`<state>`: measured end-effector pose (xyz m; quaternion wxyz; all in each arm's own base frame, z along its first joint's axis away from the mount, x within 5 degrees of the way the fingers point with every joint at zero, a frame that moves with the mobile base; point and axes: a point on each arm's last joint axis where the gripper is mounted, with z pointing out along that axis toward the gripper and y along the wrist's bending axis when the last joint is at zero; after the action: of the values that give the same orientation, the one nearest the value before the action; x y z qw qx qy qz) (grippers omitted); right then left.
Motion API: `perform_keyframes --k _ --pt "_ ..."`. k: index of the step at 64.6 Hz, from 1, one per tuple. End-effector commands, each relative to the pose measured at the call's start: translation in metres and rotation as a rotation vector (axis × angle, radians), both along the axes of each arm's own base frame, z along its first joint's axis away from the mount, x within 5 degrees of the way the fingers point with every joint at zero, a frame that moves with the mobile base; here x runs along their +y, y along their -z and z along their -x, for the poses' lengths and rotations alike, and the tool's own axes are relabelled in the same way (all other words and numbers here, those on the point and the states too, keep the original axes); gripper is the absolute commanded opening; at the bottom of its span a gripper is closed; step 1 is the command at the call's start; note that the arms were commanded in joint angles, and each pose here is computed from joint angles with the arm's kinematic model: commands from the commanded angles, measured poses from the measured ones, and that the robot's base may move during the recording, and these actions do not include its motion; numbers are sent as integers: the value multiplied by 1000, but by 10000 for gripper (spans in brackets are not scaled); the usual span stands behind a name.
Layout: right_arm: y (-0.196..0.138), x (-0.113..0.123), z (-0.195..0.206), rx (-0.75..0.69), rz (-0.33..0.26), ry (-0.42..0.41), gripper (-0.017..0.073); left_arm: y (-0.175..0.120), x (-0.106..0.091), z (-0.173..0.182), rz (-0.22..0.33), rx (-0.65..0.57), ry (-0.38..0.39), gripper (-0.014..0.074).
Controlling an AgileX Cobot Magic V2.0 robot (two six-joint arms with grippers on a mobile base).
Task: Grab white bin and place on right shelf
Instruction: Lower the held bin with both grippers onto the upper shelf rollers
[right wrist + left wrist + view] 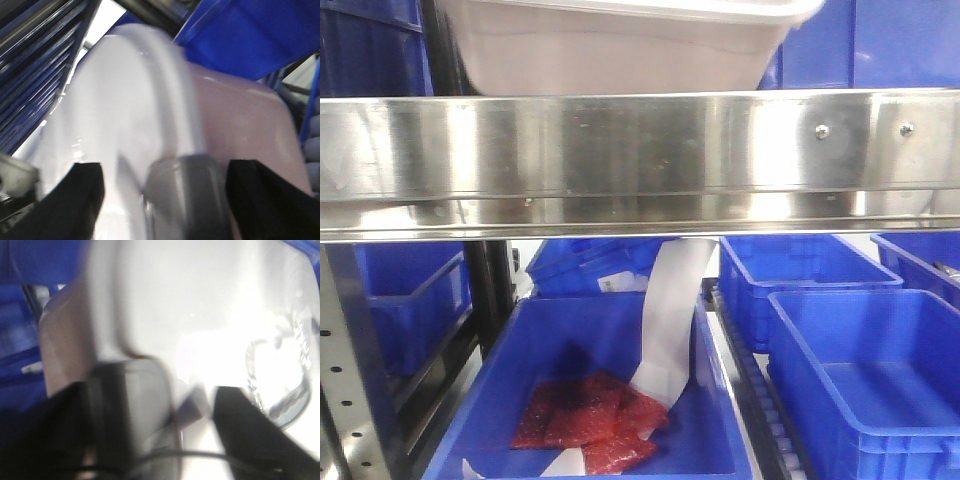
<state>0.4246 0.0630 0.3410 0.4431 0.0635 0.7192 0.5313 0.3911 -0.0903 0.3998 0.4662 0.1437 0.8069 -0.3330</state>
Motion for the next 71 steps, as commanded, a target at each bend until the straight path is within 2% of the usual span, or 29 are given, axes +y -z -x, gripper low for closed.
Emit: perform_keyframes --k 1,13,21,29,42,58,63,71 --pt "-53 22 28 -154 -119 -188 634 -31 -14 21 96 -46 86 514" --pt "-62 21 25 -197 28 -159 634 -31 -3 18 93 -47 59 537" --pt "-67 18 22 -235 176 -115 634 -29 2 17 64 -49 43 537" --pt "-72 13 20 -272 318 -56 634 -25 5 16 -1 -54 33 537" --pt "-79 6 17 -323 491 11 634 -18 10 14 -133 -67 11 537" --pt "-88 1 22 -375 640 48 634 -14 19 14 -295 -83 -15 537" --pt "-94 -3 27 -392 676 57 632 -19 19 18 -297 -98 -19 537" --pt "-106 -4 39 -420 681 51 632 -32 19 30 -276 -121 -10 536"
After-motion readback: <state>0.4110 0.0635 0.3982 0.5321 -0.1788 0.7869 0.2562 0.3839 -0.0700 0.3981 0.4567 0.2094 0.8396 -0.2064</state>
